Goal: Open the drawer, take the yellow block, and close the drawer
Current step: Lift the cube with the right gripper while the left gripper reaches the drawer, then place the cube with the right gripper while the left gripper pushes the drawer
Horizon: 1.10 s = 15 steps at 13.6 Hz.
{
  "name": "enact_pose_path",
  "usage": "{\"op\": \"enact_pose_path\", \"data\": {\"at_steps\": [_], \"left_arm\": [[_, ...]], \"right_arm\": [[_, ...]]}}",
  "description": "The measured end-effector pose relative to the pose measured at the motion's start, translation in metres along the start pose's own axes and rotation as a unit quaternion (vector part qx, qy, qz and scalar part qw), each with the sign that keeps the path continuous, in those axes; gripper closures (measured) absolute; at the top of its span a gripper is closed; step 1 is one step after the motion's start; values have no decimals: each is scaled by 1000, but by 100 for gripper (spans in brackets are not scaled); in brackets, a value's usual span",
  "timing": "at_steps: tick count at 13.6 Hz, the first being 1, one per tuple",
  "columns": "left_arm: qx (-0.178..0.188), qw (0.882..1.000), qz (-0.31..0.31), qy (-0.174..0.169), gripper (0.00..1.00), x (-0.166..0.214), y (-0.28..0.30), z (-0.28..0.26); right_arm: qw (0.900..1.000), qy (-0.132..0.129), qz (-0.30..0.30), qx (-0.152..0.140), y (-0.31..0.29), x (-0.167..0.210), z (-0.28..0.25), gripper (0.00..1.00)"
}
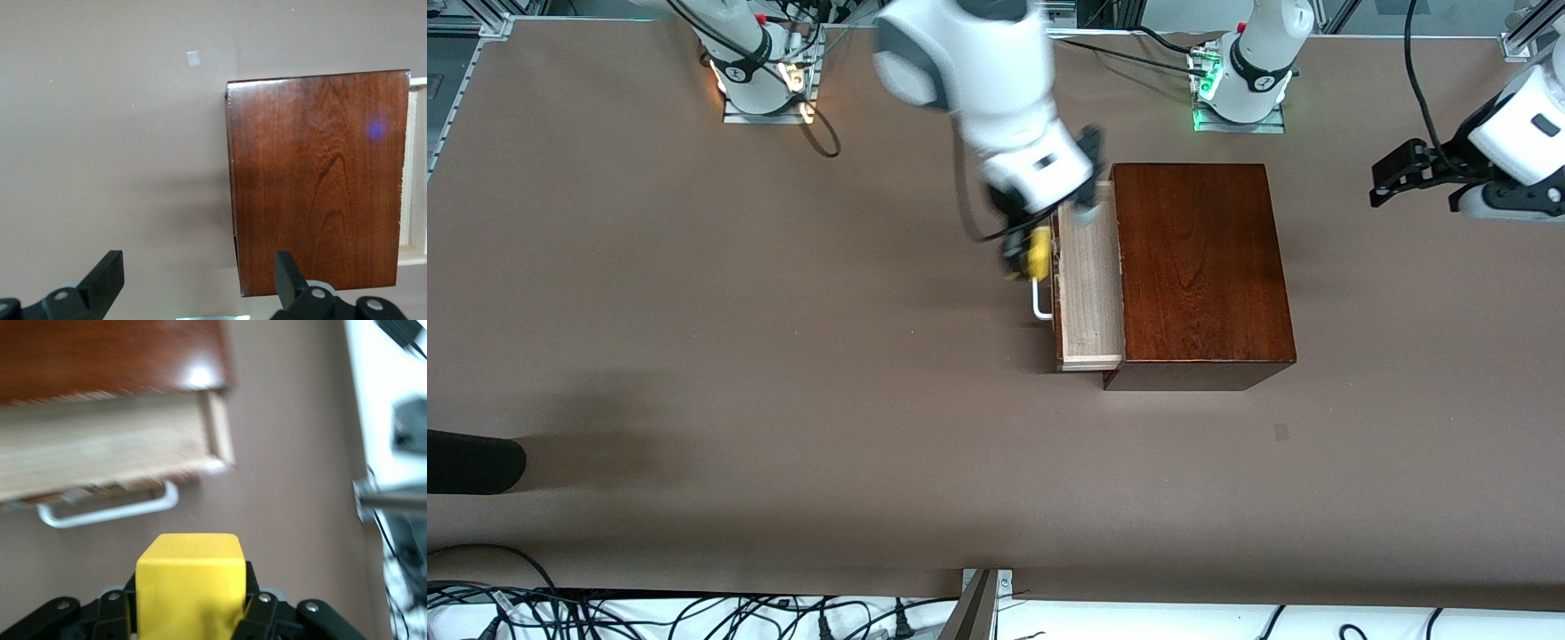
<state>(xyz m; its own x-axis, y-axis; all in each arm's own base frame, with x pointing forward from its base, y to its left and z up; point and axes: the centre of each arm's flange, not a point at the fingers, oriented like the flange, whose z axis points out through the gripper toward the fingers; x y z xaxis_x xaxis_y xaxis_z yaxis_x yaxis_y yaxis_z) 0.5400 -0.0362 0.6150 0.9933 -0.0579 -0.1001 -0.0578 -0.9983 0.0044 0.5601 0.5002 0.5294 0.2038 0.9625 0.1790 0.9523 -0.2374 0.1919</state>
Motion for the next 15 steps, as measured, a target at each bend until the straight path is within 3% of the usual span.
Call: {"op": "enact_pose_path", "data": {"at_steps": [4,8,11,15], "left_arm": [[-11,998,54,-29,0,9,48,10],[-31,978,190,-86,0,-9,195,49],[-64,948,289,-118,0,-24,312,95],[-114,920,360,-108,0,3,408,152]], "right_arm": [[991,12,130,30,117,-113,-23,44],[966,-17,252,61,181,-244,-16,44],[931,-72,348,78,180,-318,14,44],[874,-110,469,71,155,-387,69,44]]}}
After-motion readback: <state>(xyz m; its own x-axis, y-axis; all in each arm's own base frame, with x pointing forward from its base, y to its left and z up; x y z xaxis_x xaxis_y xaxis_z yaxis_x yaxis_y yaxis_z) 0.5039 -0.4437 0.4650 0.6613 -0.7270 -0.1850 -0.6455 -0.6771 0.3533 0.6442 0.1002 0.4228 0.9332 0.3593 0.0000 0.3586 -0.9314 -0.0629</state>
